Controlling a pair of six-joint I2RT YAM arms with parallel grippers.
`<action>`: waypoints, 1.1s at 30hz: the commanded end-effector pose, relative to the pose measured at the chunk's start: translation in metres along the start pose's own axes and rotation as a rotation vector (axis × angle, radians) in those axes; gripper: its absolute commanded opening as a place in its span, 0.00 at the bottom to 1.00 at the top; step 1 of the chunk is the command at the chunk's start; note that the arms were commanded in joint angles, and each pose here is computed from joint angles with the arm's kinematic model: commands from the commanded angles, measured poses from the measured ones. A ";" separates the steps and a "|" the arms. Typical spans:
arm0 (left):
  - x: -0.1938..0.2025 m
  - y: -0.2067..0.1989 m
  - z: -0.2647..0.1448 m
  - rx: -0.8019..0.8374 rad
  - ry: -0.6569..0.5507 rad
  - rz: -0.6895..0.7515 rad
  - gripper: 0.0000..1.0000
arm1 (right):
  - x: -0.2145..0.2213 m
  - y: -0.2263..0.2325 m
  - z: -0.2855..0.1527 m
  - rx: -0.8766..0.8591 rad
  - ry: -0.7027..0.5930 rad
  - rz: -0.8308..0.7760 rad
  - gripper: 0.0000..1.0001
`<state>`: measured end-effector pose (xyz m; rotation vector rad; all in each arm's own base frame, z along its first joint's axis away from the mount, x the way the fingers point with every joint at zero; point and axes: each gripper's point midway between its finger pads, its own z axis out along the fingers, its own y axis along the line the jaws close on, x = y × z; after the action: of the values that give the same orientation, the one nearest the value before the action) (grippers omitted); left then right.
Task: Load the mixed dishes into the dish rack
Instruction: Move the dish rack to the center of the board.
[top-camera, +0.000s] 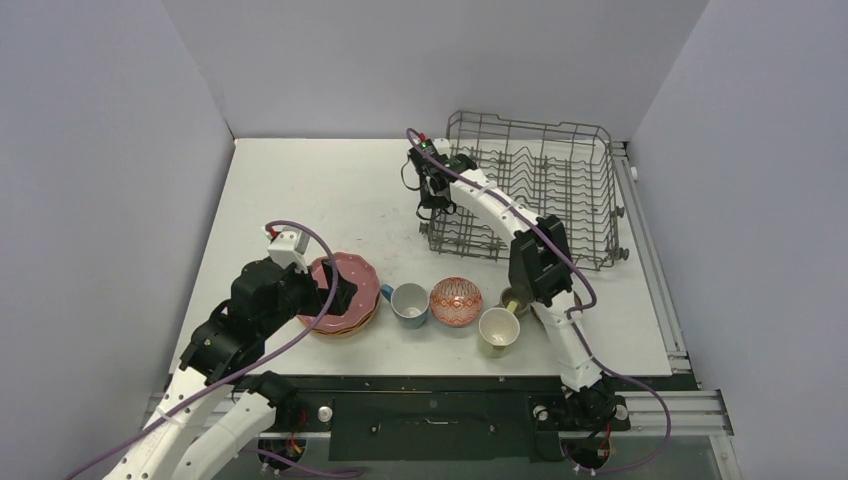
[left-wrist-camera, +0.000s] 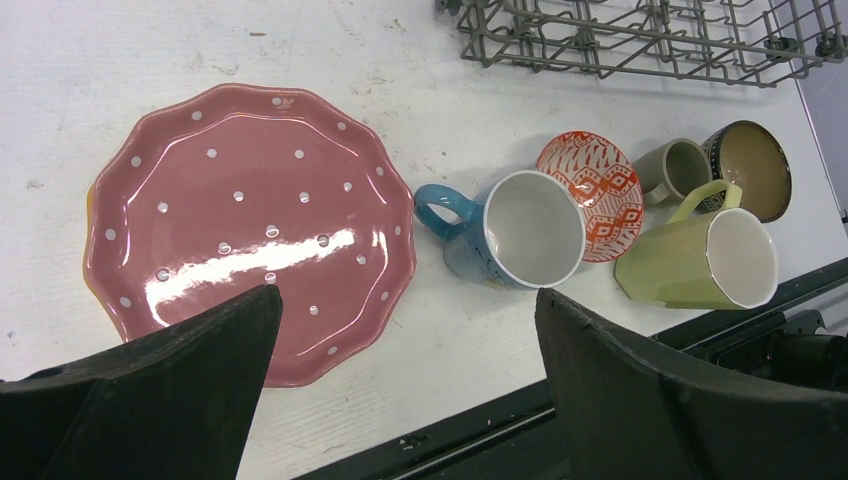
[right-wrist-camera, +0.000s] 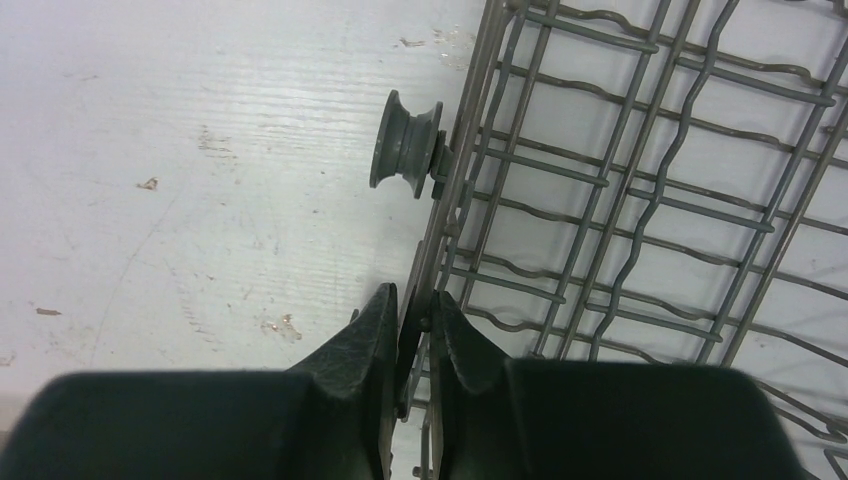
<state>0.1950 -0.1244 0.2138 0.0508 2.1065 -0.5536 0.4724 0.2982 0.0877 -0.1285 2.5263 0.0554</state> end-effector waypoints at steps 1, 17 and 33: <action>-0.014 -0.007 0.000 0.036 -0.057 0.009 0.96 | -0.048 0.095 -0.030 -0.308 -0.211 -0.036 0.00; -0.015 -0.009 -0.002 0.046 -0.064 0.008 0.96 | -0.054 0.164 -0.050 -0.489 -0.306 -0.075 0.00; -0.015 -0.008 -0.001 0.045 -0.064 0.007 0.96 | -0.066 0.213 -0.068 -0.619 -0.387 0.028 0.00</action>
<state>0.1942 -0.1256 0.2174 0.0551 2.0913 -0.5702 0.4672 0.4200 0.0949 -0.2221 2.3622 0.3946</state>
